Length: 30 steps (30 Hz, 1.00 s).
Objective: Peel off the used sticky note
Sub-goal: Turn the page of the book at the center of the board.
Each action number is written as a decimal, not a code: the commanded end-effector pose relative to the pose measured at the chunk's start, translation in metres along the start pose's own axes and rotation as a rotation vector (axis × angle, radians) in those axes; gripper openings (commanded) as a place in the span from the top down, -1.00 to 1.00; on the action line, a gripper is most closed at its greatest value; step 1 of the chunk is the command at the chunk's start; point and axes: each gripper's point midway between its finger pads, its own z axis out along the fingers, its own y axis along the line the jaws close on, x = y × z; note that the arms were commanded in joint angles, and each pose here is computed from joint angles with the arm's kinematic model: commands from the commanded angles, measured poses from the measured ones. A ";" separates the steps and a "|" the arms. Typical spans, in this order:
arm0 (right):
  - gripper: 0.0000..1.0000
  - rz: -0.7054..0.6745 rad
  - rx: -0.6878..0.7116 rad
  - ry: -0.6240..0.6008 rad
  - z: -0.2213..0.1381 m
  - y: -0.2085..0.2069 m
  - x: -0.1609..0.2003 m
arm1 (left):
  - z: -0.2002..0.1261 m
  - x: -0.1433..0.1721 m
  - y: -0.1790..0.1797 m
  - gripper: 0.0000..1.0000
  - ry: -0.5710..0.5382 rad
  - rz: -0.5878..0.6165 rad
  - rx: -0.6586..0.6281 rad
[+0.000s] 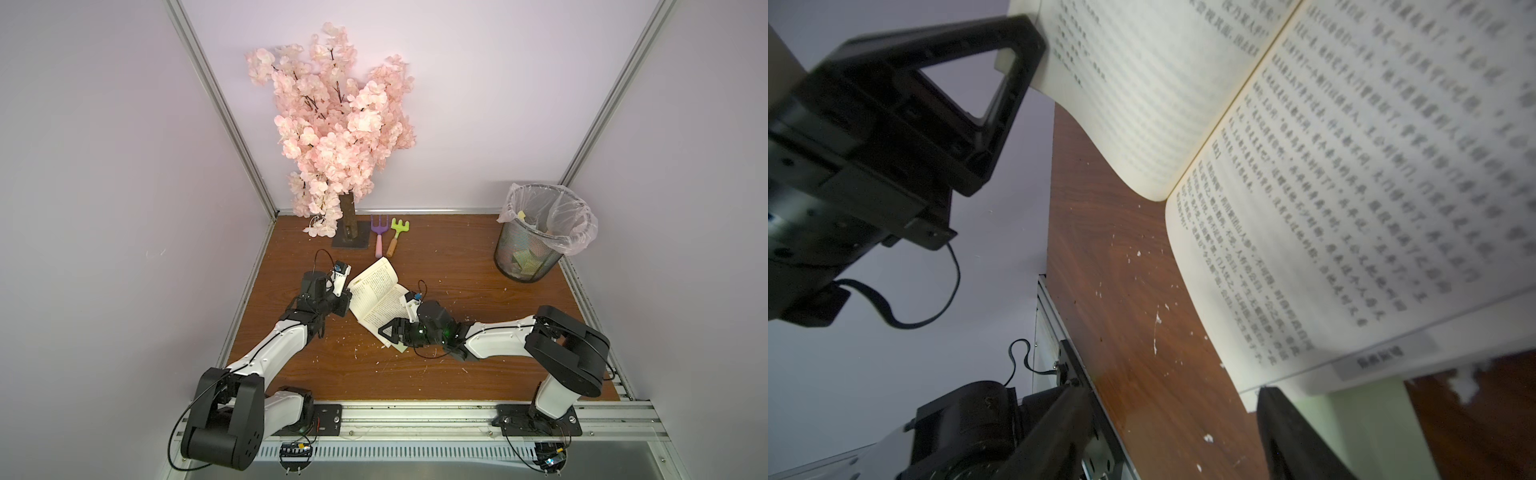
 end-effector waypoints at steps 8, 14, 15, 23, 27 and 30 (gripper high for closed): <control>-0.33 0.083 -0.089 -0.005 0.001 0.006 -0.003 | 0.003 0.011 0.005 0.96 0.038 -0.022 -0.035; -0.33 0.133 -0.085 0.004 0.003 -0.006 0.002 | 0.005 0.014 0.007 0.96 0.049 -0.023 -0.042; -0.33 0.140 -0.088 0.002 0.003 -0.007 0.002 | 0.005 0.015 0.007 0.96 0.051 -0.023 -0.042; -0.33 0.194 -0.102 0.008 -0.001 -0.018 0.009 | 0.006 0.017 0.005 0.96 0.053 -0.023 -0.033; -0.33 0.205 -0.108 0.009 0.002 -0.020 0.009 | 0.006 0.017 0.003 0.96 0.053 -0.021 -0.022; -0.33 0.222 -0.129 0.005 0.005 -0.018 0.006 | 0.006 0.017 0.002 0.96 0.053 -0.019 -0.017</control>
